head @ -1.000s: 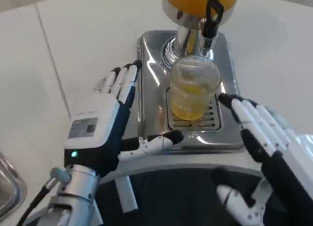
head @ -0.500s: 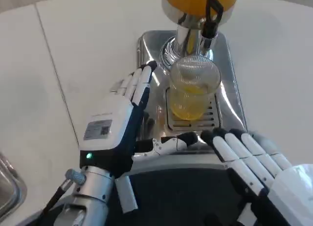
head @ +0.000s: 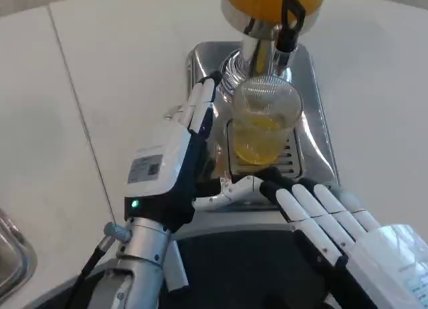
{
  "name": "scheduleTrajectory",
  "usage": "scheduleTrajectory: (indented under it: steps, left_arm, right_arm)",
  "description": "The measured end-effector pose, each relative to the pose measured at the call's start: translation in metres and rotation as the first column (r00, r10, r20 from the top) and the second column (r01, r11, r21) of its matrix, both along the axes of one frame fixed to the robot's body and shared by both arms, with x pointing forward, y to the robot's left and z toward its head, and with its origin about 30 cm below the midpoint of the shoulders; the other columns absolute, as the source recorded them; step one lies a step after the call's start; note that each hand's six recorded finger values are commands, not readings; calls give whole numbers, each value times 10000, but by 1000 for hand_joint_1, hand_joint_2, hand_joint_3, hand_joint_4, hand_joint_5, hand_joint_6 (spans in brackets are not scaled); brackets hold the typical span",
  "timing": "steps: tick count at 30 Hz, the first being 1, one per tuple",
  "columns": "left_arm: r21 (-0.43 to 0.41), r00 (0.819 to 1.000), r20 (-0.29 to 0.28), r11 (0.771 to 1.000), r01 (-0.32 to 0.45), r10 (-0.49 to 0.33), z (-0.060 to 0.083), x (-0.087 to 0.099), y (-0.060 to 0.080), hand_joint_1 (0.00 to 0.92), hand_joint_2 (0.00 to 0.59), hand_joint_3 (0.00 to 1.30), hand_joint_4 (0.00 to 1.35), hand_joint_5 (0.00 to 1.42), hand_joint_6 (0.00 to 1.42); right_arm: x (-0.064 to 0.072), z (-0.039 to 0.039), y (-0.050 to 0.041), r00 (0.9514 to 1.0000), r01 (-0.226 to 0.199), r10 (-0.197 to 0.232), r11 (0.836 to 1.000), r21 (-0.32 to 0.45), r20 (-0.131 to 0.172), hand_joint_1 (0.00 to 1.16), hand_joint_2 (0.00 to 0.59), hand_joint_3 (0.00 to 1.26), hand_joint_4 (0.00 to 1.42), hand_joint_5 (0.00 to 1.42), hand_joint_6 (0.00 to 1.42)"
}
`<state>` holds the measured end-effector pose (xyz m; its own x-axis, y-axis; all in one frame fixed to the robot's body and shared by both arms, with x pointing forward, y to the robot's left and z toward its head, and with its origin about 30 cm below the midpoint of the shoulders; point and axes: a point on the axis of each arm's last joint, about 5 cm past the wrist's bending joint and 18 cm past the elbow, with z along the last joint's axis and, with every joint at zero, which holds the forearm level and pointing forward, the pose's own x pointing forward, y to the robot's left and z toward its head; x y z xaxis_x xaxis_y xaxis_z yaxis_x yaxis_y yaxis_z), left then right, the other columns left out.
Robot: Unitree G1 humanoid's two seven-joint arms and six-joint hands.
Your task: Grasp the cup under the faucet to collect the drink, then remove the cup.
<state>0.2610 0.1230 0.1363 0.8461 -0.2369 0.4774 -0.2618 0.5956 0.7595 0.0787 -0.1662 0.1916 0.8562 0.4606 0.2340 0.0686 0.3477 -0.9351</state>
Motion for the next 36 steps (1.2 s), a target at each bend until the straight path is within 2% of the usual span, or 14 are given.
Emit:
scheduleTrajectory:
  steps: [4,11,18,26,36]
  left_arm:
    - [68,9997,80,9997,246,-247,9,16,-26,139,26,0,0,153,162]
    - [-13,9993,-76,9994,353,-353,-46,38,-96,151,27,0,0,214,211]
    - [-251,9993,208,9992,323,-318,-28,149,-220,191,36,0,0,276,267]
    - [-361,9998,145,9992,155,-150,-26,227,-237,206,38,0,7,293,276]
    - [-570,9994,-85,9978,339,-344,-27,279,-291,243,47,15,46,336,317]
  right_arm:
    - [4,-16,-7,9999,49,-49,10000,-21,-101,313,487,4,0,0,0]
    - [4,-14,-18,9999,113,-114,9999,-28,-103,305,475,4,0,0,0]
    - [3,2,-23,9995,165,-167,9998,-77,-275,300,471,4,0,0,0]
    - [7,13,-34,9986,240,-240,9997,-10,-461,296,471,4,0,0,0]
    - [30,21,-35,9977,347,-342,9994,75,-581,290,465,4,0,0,0]
